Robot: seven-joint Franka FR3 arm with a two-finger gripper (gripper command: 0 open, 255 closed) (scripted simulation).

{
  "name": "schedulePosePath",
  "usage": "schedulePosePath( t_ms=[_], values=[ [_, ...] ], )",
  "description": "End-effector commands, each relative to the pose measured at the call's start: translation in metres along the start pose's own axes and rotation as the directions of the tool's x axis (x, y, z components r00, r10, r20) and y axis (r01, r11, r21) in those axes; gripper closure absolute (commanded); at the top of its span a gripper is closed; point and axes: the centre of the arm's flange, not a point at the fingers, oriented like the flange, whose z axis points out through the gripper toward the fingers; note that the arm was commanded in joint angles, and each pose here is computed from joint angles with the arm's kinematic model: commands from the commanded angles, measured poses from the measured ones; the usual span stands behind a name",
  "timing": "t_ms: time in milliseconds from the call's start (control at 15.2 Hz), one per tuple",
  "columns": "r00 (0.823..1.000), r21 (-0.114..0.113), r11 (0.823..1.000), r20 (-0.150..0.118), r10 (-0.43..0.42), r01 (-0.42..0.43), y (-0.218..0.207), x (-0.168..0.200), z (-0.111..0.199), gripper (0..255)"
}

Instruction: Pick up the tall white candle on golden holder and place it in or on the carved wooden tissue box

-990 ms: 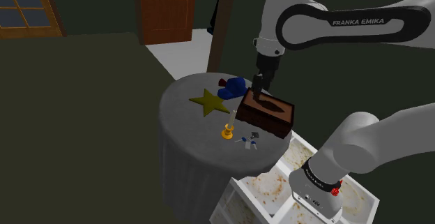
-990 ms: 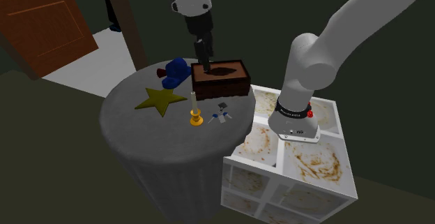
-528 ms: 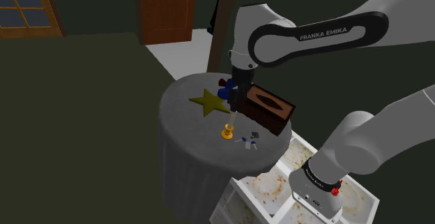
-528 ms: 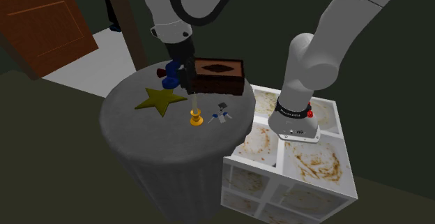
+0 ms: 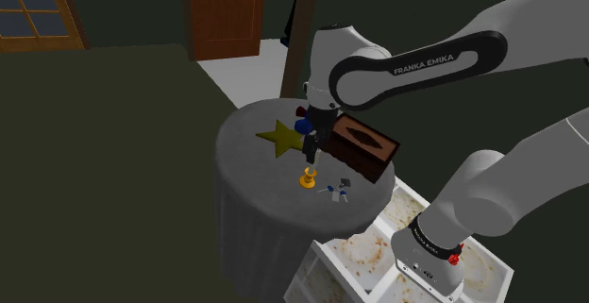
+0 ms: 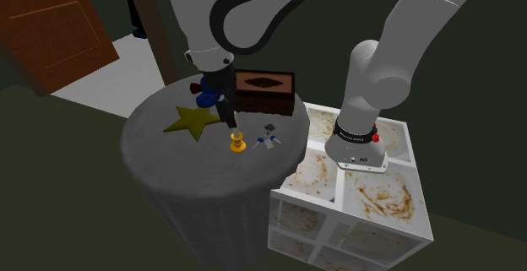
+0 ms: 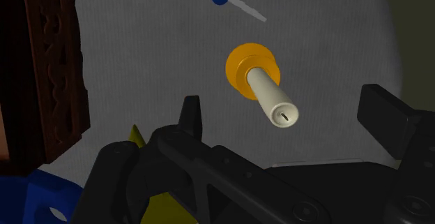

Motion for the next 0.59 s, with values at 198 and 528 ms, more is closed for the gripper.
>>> schedulePosePath(
  t_ms=[198, 528],
  values=[
    [1.000, 0.000, 1.000, -0.001, 0.000, 0.000, 0.0004, 0.0005, 0.0066, 0],
    [1.000, 0.000, 1.000, -0.001, 0.000, 0.000, 0.0005, 0.0004, 0.0065, 255]
  ],
)
